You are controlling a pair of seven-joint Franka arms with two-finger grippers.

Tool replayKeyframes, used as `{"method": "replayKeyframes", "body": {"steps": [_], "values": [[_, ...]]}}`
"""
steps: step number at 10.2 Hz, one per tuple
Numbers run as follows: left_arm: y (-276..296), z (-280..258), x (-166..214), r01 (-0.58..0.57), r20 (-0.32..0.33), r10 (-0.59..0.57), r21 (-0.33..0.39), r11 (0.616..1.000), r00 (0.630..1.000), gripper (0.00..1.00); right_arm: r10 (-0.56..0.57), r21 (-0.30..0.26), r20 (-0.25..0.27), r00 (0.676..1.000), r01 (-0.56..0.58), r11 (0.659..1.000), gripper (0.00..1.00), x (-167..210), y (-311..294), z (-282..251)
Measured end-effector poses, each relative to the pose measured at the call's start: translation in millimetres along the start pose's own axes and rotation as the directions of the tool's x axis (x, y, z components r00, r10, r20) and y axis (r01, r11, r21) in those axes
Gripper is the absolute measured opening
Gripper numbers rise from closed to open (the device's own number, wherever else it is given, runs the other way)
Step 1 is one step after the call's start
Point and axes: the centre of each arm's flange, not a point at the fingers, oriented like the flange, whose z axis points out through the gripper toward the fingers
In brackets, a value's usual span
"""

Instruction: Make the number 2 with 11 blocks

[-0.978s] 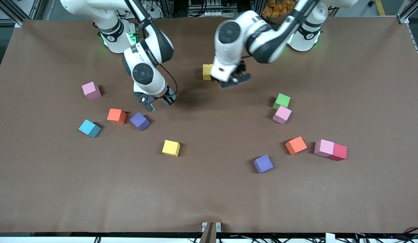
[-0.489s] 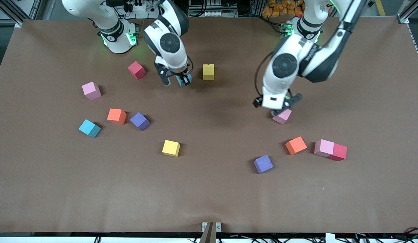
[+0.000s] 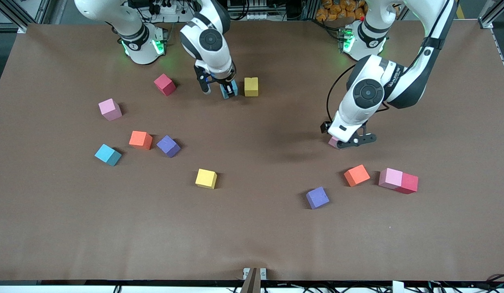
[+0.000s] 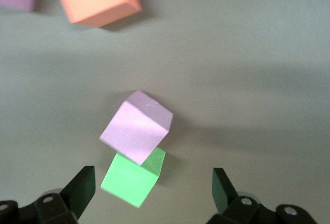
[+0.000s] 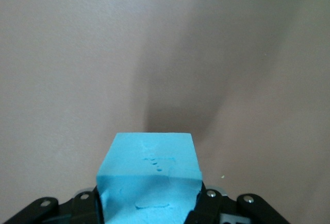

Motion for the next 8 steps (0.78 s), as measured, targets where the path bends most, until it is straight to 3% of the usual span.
{"method": "replayKeyframes", "body": {"steps": [1,4,8], "values": [[1,23,-7,-0.119,-0.02,0.118,-0.019,0.993,0.993,1.0,0.005,-0.007,-0.005,1.0,-0.005,1.0,0.59,0,3,4],[-1,48,-19,-0.291,-0.005,0.291,-0.02,0.956,0.957,1.0,0.056,-0.012,0.029,0.998,-0.056,0.998,0.59,0,3,8],[-7,52,-20,-0.493,0.001,0.493,-0.019,0.87,0.87,1.0,0.095,-0.007,0.054,0.994,-0.095,0.995,0.59,1,3,23]]}}
